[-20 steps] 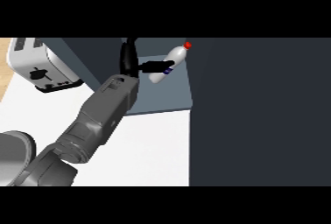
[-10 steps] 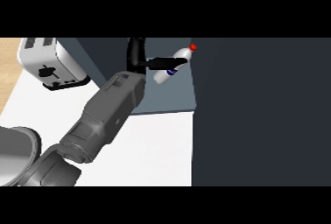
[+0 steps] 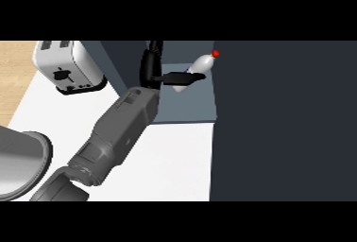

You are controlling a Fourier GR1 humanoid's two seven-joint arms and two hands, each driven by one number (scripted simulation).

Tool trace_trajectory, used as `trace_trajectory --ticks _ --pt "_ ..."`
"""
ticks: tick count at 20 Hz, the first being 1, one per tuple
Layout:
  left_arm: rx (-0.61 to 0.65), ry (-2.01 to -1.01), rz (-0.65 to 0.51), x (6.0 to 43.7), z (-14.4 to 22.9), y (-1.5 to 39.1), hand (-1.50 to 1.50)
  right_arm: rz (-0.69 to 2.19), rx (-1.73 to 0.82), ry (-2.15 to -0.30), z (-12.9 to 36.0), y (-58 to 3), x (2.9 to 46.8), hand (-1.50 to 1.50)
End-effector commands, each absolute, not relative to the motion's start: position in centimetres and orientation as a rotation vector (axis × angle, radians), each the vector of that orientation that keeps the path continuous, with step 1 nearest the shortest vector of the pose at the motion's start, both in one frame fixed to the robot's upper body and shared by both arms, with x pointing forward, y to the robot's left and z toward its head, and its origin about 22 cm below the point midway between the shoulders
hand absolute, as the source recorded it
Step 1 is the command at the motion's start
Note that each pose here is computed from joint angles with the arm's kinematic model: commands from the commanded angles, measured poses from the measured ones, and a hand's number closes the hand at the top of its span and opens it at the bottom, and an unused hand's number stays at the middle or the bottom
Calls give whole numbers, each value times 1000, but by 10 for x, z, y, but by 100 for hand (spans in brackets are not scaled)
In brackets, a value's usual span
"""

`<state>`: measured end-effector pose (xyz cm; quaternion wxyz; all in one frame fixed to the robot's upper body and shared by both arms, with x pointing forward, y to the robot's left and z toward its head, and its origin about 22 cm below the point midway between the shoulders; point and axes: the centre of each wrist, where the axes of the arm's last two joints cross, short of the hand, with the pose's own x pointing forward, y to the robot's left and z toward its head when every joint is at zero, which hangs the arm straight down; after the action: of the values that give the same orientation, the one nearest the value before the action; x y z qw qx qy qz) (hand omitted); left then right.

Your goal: Pick up the bottled water, place it into the cabinet and close the cabinet

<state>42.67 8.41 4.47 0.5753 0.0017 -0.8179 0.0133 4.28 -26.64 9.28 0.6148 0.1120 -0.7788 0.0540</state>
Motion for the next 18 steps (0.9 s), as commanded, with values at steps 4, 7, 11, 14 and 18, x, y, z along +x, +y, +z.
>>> trace_trajectory --ticks 4,7,11,14,18 --pt "-137 -1897 41 397 20 80 -150 110 251 -1835 127 -249 38 -150" --pt "-259 -1879 45 380 18 73 -150 98 245 -1810 118 -249 34 -150" --pt "-404 -1857 58 349 7 65 -150 99 213 -1839 119 -253 35 -150" --pt "-490 -1889 19 332 20 48 -150 119 251 -1837 120 -252 42 -150" --pt "-494 -1915 69 293 9 56 -150 125 216 -1838 116 -257 36 -150"
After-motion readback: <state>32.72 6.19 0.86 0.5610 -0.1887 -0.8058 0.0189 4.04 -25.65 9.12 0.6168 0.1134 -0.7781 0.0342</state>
